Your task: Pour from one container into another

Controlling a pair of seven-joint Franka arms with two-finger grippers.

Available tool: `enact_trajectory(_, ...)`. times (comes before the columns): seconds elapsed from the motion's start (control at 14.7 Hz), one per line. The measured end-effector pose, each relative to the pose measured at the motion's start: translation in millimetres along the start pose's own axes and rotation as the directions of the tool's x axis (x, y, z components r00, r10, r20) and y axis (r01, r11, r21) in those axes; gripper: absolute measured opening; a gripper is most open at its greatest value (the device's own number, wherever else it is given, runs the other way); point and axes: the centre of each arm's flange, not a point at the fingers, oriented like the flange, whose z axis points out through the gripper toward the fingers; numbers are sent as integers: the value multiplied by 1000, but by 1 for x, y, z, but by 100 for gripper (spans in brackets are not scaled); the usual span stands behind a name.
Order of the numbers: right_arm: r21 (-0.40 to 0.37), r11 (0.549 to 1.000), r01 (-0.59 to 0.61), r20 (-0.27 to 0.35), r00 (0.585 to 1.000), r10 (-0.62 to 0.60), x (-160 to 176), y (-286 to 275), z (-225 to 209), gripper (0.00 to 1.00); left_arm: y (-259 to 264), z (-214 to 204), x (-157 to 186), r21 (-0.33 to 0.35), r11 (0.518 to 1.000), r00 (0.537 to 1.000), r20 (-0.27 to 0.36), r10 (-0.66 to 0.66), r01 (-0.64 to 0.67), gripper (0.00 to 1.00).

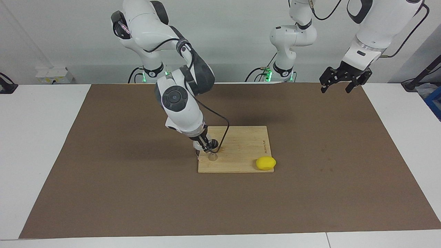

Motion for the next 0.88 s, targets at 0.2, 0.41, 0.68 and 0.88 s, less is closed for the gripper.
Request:
enact_trajectory(0.2,-10,1000,12,-32,999,-12,-1,-1,-5,48,0,0,0,0,1000,1000,0,0,0,100)
enact_trajectory(0.41,-28,999,30,-76,997,-32,-7,0,-3,48,0,0,0,0,1000,1000,0,0,0,100)
enact_trajectory(0.68,-55,997,59,-137,988,-66,-18,1,3,48,0,0,0,0,1000,1000,0,0,0,100)
enact_trajectory(0.88,-69,993,94,-181,978,-105,-24,1,5,48,0,0,0,0,1000,1000,0,0,0,100)
